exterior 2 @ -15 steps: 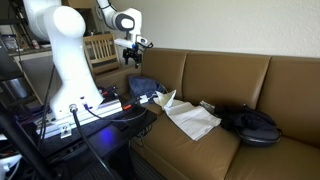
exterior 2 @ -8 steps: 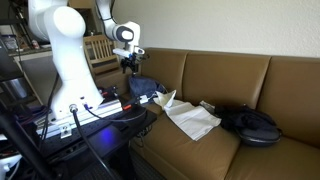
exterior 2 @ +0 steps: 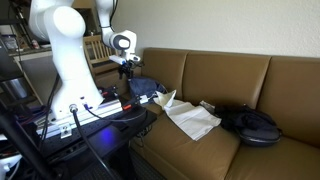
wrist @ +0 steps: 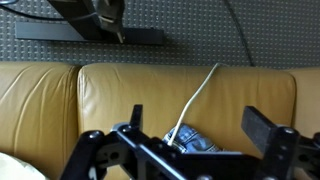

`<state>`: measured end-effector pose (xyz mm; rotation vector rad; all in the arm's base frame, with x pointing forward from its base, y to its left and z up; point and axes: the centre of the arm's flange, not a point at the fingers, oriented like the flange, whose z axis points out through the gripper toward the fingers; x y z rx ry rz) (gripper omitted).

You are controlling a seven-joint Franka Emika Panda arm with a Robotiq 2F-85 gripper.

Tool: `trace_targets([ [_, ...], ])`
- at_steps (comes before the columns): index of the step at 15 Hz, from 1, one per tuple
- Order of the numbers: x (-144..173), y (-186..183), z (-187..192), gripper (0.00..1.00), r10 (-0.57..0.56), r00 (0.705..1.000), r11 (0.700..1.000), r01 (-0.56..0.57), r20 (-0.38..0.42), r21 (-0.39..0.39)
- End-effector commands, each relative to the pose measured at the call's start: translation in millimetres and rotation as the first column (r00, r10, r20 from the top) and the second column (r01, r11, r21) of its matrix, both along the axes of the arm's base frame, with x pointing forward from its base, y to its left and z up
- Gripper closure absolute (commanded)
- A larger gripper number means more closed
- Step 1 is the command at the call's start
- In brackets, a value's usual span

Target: Put the white object on the arm of the couch

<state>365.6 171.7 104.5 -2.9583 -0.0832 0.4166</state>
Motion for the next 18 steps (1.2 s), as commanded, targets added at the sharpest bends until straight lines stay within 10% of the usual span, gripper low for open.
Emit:
trace_targets([
  [1,2,37,-44,0.00,-0.198,0.980,0.980,0.198,-0.015,0.023],
  [8,-38,153,-90,0.00,-0.476,0.874,0.879,0.477,-0.103,-0.016],
  [12,-46,153,-87,0.00,-0.451,0.886,0.892,0.451,-0.109,-0.023],
  [18,-29,141,-138,0.00,-0.317,0.937,0.927,0.338,0.143,-0.161],
])
